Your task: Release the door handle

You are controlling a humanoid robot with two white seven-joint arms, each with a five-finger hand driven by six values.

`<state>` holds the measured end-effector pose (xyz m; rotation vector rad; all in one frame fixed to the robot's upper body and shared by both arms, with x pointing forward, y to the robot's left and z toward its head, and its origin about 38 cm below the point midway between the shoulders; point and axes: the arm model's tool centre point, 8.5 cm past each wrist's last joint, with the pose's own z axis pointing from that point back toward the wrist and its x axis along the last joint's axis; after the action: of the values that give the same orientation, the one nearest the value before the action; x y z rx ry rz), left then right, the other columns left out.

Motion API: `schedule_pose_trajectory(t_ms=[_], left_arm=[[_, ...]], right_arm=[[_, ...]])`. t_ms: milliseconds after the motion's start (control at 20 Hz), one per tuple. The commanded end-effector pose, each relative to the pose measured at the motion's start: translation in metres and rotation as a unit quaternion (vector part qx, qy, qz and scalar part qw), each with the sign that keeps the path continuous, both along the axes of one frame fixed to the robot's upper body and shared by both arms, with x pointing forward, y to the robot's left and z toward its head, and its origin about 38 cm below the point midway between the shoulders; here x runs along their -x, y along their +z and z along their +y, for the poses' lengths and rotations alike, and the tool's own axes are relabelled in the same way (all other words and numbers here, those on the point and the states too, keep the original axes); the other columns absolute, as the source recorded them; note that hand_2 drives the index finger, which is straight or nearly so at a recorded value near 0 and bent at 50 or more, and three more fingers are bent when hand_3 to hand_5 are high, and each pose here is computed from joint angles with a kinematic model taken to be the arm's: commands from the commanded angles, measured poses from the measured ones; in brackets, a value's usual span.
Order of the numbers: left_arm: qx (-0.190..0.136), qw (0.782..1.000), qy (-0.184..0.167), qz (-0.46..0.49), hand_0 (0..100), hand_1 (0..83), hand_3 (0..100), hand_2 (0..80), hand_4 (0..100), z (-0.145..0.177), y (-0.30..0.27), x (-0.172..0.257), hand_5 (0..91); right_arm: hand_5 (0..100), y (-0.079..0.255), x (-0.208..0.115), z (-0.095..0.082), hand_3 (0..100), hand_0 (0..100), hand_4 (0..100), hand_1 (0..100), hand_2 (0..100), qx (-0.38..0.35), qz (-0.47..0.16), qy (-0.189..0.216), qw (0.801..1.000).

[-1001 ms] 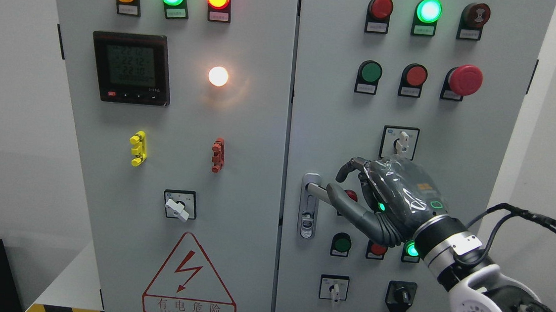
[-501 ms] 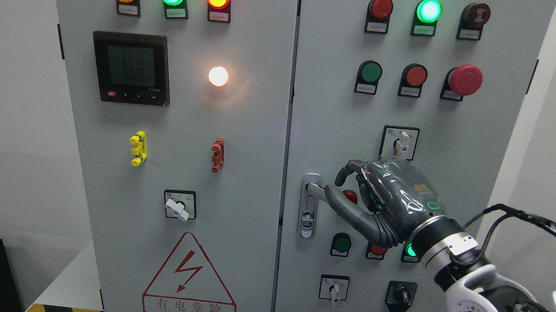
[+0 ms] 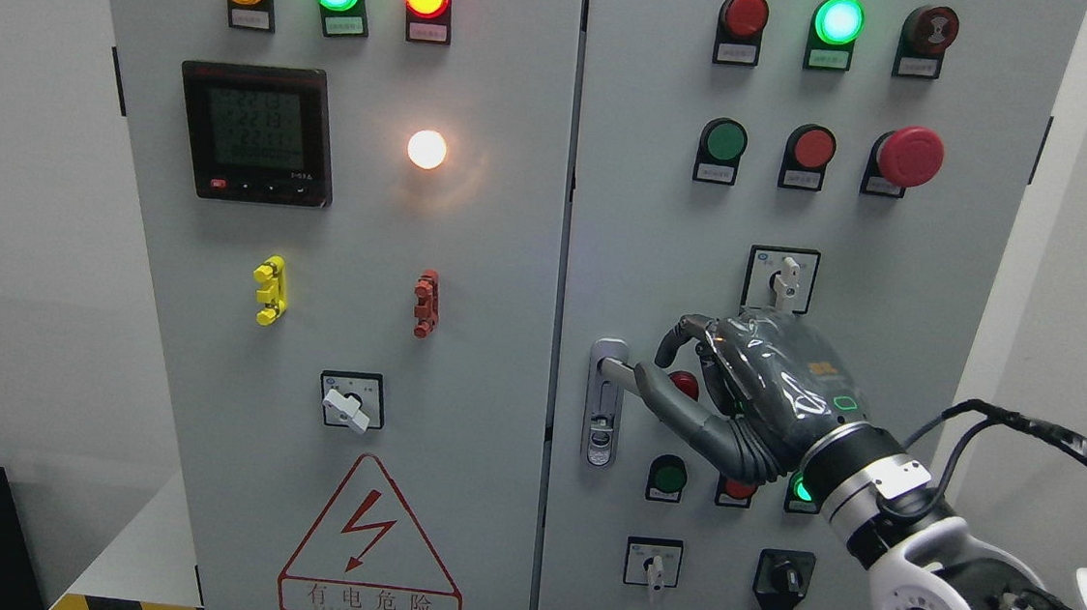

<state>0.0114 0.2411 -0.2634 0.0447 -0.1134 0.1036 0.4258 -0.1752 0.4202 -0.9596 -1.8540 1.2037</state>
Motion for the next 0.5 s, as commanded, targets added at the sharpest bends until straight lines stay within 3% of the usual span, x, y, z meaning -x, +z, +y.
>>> schedule_pose_trajectory(t_ms=[0,451], left_arm=[[0.001,1.0,0.001,0.0,12,38.9,0,0.0,0,-0.0009,-0.0005,0.0092,0.0],[0.001,1.0,0.001,0.0,12,38.9,0,0.0,0,-0.0009,-0.0005,0.0092,0.0]], right_arm=[[100,-0.0025,-0.0037,-0.0018,100,43,100,0,44,-0.008,0.015,-0.002,1.0],[100,-0.0029,-0.0049,-0.0021,100,43,100,0,44,-0.009,0.017,-0.003,1.0]])
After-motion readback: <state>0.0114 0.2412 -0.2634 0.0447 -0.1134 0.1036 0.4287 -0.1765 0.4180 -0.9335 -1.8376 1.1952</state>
